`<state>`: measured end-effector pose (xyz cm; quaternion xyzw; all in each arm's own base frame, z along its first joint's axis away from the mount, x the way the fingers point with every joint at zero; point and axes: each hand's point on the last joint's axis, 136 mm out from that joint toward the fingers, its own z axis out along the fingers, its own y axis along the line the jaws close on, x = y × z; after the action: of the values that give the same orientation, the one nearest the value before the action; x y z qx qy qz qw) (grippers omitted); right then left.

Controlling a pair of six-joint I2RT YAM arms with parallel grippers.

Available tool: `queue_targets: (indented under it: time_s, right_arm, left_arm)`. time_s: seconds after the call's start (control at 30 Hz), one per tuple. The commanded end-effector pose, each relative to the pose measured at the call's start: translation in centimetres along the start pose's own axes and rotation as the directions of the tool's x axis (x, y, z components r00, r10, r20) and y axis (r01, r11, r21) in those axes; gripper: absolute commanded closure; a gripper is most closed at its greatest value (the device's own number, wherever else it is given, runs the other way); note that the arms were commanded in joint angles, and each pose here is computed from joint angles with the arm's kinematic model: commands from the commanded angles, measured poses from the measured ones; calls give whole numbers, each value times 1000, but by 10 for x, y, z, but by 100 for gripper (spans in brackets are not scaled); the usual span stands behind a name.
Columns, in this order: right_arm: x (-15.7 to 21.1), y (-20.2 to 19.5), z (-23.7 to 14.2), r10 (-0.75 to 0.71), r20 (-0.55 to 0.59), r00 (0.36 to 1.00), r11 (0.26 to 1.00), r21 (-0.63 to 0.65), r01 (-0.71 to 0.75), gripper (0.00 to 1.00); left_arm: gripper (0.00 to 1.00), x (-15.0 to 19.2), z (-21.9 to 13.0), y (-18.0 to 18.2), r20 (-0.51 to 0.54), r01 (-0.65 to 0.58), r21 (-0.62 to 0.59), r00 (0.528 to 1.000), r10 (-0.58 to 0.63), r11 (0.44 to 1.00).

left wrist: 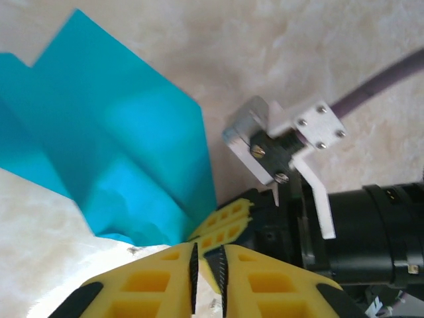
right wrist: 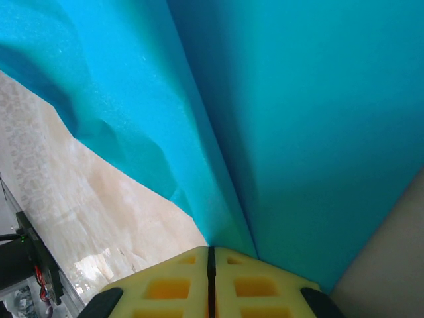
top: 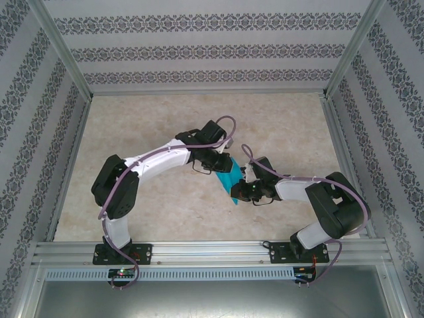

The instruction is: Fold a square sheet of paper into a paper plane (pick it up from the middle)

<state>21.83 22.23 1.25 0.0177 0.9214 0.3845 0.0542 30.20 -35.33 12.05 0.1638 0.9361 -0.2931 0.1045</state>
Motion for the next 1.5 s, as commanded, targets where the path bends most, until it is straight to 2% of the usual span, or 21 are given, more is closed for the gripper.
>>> queue_targets:
  time_s: [0.0, 0.23, 0.53, 1.17, 1.47]
  right_arm:
    - [34, -51, 6, 103, -64, 993, 976, 199, -89, 91]
    - [32, -48, 3, 105, -48, 993, 977, 193, -94, 91]
    - [34, -49, 3, 109, -51, 993, 977, 190, -98, 91]
    - [33, -45, 1, 102, -49, 994, 982, 167, -92, 90]
    - [29, -30, -5, 102, -31, 994, 988, 117, -98, 84]
  left_arm:
    - [83, 13, 20, 11, -49, 40, -17, 998, -40, 999]
    - [89, 21, 51, 22, -94, 49, -2, 994, -49, 999]
    - [91, 32, 73, 37, -131, 49, -17, 990, -51, 999]
    - [91, 28, 88, 57, -144, 50, -45, 988, -56, 998]
    - [91, 36, 97, 70, -183, 58, -75, 981, -71, 995]
